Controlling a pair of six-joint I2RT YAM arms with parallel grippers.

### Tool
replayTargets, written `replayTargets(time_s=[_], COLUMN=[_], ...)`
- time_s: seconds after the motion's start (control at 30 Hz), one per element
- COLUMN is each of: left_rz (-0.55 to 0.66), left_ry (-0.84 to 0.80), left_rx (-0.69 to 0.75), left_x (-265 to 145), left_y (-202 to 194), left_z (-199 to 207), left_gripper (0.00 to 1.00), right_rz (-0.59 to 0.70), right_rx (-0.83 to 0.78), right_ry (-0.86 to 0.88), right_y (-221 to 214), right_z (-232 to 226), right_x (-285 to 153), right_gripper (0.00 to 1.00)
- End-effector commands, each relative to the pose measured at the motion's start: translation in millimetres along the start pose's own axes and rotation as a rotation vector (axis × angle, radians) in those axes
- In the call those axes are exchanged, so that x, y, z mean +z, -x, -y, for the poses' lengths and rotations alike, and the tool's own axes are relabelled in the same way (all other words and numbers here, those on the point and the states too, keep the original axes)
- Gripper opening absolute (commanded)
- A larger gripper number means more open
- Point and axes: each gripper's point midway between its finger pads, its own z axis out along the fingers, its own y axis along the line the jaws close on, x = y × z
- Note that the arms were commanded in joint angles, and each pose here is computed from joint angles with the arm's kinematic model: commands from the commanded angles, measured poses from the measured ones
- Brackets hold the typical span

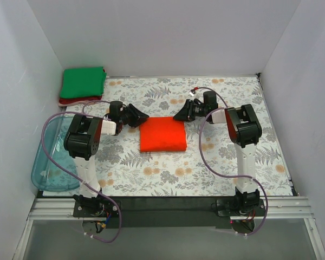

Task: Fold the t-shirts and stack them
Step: Fold the tshirt

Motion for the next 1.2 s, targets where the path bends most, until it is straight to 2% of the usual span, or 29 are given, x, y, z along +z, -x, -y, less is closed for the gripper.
replayTargets(time_s=[0.0,0.1,0.23,0.3,0.4,0.47,0.5,0.53,0.6,0.67,0.8,0.97,1.07,1.13,1.17], left_rz=[-0.012,0.028,0.059,0.065,0.018,-0.063,-0.079,-0.136,-0.151,-0.181,-0.217,-0.209,-0.164,-0.095,-0.088], left_ry=[0.012,-0.014,-0.052,-0.084,-0.103,-0.086,-0.103,-0.08,-0.06,0.002,0.113,0.201,0.238,0.201,0.23], left_rx=[-0.031,0.041,0.094,0.123,0.145,0.118,0.123,0.112,0.109,0.083,0.01,-0.092,-0.067,-0.015,-0.011], left_x=[-3.1,-17.4,-45.9,-68.5,-96.1,-103.9,-111.4,-114.1,-118.7,-119.9,-116.3,-120.3,-127.8,-137.0,-144.2], left_y=[-2.3,12.7,20.2,16.4,-16.3,-54.9,-65.7,-91.0,-106.4,-125.8,-142.5,-142.8,-132.7,-115.2,-114.6], left_z=[-9.8,16.6,54.5,77.7,89.4,74.9,78.2,63.7,53.9,26.6,-18.2,-49.5,-48.9,-25.7,-27.0], left_gripper=[0.33,0.37,0.45,0.48,0.48,0.46,0.45,0.42,0.39,0.35,0.25,0.2,0.2,0.24,0.25], right_rz=[0.04,0.061,0.082,0.049,0.001,-0.026,-0.052,-0.061,-0.104,-0.13,-0.168,-0.162,-0.143,-0.113,-0.112], right_rx=[-0.023,-0.075,-0.177,-0.177,-0.177,-0.228,-0.205,-0.217,-0.172,-0.14,-0.06,0.022,-0.004,-0.042,-0.061], right_ry=[0.011,0.044,0.112,0.141,0.172,0.203,0.195,0.198,0.183,0.16,0.099,0.015,0.038,0.065,0.081], right_y=[13.2,26.7,36.9,19.2,-15.4,-35.7,-55.1,-63.4,-91.5,-109.5,-138.7,-155.2,-144.7,-129.6,-127.2], right_z=[7.6,-21.1,-82.2,-97.4,-120.3,-142.2,-136.8,-138.8,-124.8,-105.2,-60.2,-16.4,-33.4,-58.9,-70.6], right_x=[-12.1,-23.5,-44.8,-50.2,-57.0,-57.5,-58.3,-58.8,-58.0,-56.3,-57.5,-66.3,-69.1,-72.9,-71.9], right_gripper=[0.4,0.4,0.4,0.41,0.41,0.41,0.4,0.4,0.4,0.4,0.38,0.38,0.37,0.38,0.38])
